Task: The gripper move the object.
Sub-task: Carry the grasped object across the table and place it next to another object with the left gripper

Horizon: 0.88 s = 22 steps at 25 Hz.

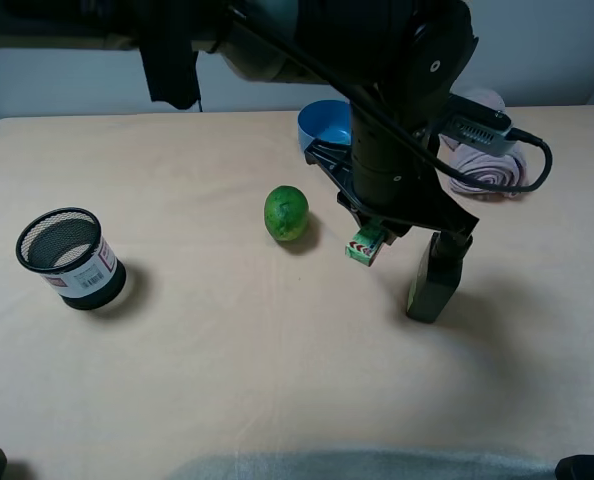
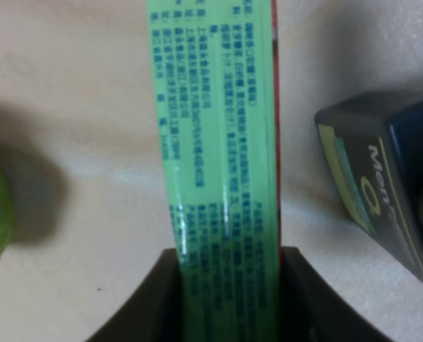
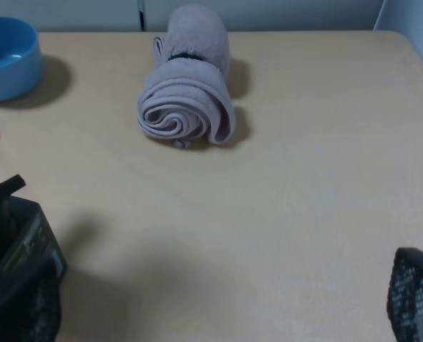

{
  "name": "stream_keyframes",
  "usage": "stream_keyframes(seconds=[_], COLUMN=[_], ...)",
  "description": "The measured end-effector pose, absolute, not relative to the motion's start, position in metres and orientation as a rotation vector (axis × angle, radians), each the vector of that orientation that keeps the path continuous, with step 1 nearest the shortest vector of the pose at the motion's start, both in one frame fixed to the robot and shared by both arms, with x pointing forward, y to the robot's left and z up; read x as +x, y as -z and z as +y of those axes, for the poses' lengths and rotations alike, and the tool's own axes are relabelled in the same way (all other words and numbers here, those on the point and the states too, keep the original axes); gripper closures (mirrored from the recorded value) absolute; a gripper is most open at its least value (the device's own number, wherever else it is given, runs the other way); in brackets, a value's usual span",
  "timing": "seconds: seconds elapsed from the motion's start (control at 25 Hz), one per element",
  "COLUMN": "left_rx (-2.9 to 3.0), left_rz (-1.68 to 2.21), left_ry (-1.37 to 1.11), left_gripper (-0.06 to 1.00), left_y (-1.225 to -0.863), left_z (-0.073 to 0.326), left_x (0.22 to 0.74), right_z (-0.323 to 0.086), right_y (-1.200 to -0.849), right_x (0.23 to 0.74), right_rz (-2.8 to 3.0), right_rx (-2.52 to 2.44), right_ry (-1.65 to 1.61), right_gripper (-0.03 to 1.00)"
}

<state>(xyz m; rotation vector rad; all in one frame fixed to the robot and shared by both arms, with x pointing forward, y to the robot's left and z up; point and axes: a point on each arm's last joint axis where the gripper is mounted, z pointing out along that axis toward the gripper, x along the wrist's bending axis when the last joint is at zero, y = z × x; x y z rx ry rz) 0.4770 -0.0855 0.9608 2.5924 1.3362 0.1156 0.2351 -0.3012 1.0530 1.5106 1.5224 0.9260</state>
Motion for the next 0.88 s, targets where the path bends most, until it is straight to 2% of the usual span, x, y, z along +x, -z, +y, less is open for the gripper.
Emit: stream_keyframes(seconds=[0.88], left_rx=[2.618], left_rz=[1.388], left_ry=[-0.054], left_gripper=[0.66], left_y=[-0.921], left_z=[-0.094], left_x=[0.478], right_z=[-0.301], right_y=[-1.053], right_x=[0.235], right_rz=[1.523], right_rx=[1.511], right_ry=[-0.927], right_gripper=[0.28])
